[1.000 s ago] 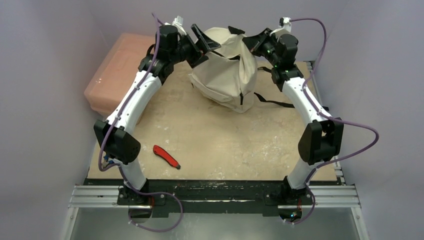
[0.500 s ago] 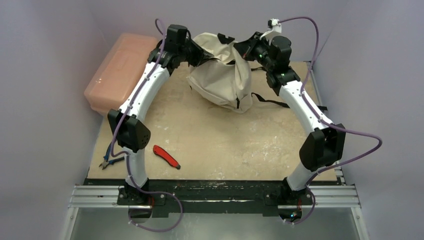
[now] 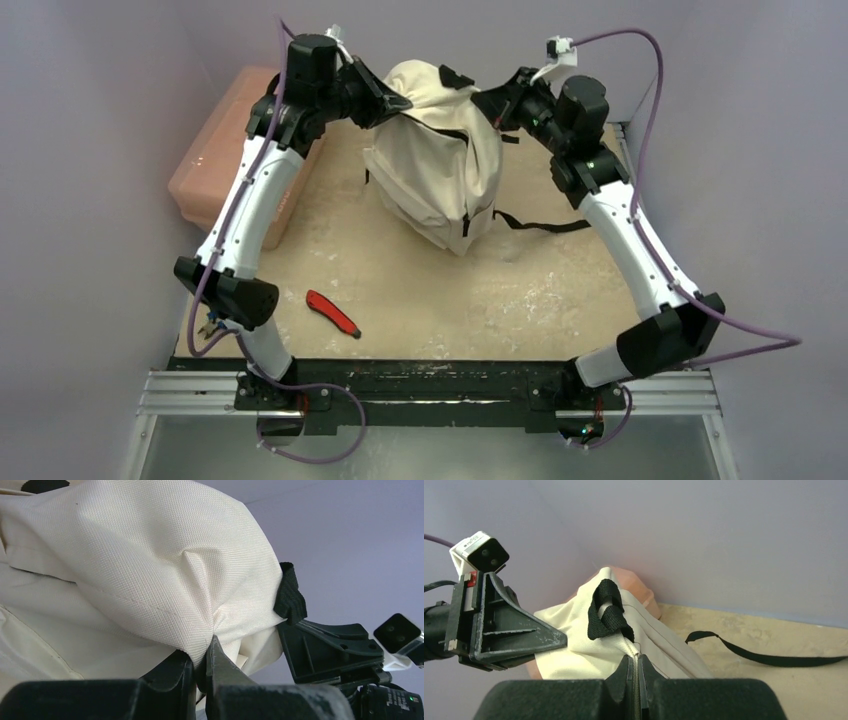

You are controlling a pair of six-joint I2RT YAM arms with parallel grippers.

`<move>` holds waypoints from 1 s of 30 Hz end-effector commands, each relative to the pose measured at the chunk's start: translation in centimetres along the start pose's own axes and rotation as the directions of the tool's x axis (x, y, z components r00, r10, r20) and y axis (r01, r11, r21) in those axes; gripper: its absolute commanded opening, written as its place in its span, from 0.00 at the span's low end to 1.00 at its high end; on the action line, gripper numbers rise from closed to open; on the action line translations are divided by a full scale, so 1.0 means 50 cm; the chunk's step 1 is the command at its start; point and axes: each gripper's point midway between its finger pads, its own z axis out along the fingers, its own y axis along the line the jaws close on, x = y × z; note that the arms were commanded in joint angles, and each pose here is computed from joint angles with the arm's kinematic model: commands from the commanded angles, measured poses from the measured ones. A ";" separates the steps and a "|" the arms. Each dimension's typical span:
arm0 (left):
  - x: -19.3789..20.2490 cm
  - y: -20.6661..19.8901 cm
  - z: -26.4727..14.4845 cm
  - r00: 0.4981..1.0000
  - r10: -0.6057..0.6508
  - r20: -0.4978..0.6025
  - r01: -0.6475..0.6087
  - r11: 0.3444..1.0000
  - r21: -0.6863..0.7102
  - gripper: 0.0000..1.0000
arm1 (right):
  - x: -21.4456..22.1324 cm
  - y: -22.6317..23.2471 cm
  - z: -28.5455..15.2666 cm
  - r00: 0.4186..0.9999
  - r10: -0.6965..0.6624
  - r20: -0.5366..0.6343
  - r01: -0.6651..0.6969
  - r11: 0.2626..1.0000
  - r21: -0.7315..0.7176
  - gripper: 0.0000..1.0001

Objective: Pack the student bag
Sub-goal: Adjust the student bag at the center of the board.

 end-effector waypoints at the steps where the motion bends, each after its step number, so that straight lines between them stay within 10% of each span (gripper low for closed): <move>1: -0.088 -0.091 -0.139 0.967 0.115 0.227 -0.154 0.975 0.161 0.00 | -0.176 0.031 -0.108 0.934 -0.015 0.356 0.014 1.000 0.004 0.00; 9: 0.026 0.116 0.059 0.992 0.111 -0.056 -0.112 0.994 -0.016 0.00 | 0.039 -0.151 -0.063 0.982 -0.064 0.176 0.019 0.968 0.248 0.00; 14: 0.031 0.105 0.034 0.988 0.142 -0.057 -0.141 0.990 0.017 0.00 | 0.007 -0.068 -0.051 0.987 -0.088 0.137 0.072 0.990 0.118 0.00; 19: -0.005 0.033 -0.045 0.975 0.219 0.025 -0.220 0.973 0.074 0.60 | -0.005 -0.053 -0.040 0.989 -0.105 0.105 0.095 0.991 0.100 0.00; 30: 0.057 0.074 -0.156 0.955 0.296 0.025 -0.297 0.952 0.076 0.82 | 0.032 -0.018 -0.050 0.996 -0.085 0.037 0.085 0.996 -0.009 0.70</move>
